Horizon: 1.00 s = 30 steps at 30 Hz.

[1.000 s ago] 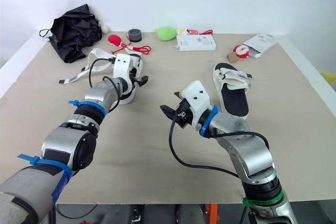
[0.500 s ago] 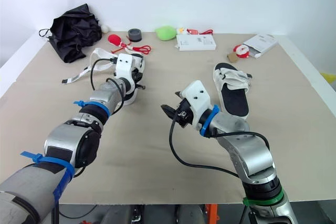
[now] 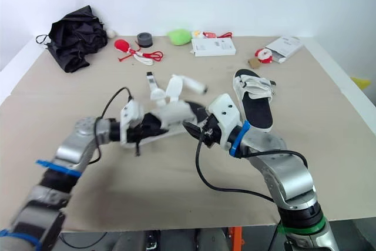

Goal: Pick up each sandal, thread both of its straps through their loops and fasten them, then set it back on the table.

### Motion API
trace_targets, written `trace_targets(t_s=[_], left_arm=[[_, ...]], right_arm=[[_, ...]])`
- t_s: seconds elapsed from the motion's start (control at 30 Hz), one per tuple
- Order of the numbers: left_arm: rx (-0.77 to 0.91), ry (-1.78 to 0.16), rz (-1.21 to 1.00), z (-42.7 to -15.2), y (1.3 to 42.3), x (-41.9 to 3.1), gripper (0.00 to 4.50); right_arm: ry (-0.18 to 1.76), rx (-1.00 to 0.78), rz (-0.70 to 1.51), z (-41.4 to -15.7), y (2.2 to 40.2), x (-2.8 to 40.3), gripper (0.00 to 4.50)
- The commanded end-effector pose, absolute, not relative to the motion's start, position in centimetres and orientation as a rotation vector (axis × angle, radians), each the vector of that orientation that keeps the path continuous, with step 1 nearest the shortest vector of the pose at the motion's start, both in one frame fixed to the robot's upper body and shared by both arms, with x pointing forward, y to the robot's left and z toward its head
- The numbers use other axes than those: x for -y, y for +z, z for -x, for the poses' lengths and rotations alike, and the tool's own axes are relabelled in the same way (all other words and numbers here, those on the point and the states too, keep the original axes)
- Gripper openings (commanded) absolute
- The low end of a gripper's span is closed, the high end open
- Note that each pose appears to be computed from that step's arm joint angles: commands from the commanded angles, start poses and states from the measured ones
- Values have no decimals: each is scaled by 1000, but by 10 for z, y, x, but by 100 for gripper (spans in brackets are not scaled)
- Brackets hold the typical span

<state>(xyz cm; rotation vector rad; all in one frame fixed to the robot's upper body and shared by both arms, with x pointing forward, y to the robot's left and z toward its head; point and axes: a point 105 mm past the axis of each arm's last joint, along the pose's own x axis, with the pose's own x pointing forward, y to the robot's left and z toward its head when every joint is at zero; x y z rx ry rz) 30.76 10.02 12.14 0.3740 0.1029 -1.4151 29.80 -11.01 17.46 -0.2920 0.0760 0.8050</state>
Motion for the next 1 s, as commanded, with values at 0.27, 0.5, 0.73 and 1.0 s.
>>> trace_targets(t_s=[0.27, 0.5, 0.73, 1.0], left_arm=[[-53, -1618, -505, -287, 117, -100, 5], [-19, -1686, -531, -286, 120, -103, 0], [-28, -1703, -572, -294, 118, -110, 0], [0, -1685, -517, -296, 109, -97, 0]], right_arm=[[917, -128, 257, -287, 179, 135, 335], [1008, -240, 322, -288, 153, 140, 244], [1144, -275, 384, -284, 143, 130, 10], [1194, -310, 428, -312, 133, 102, 10]])
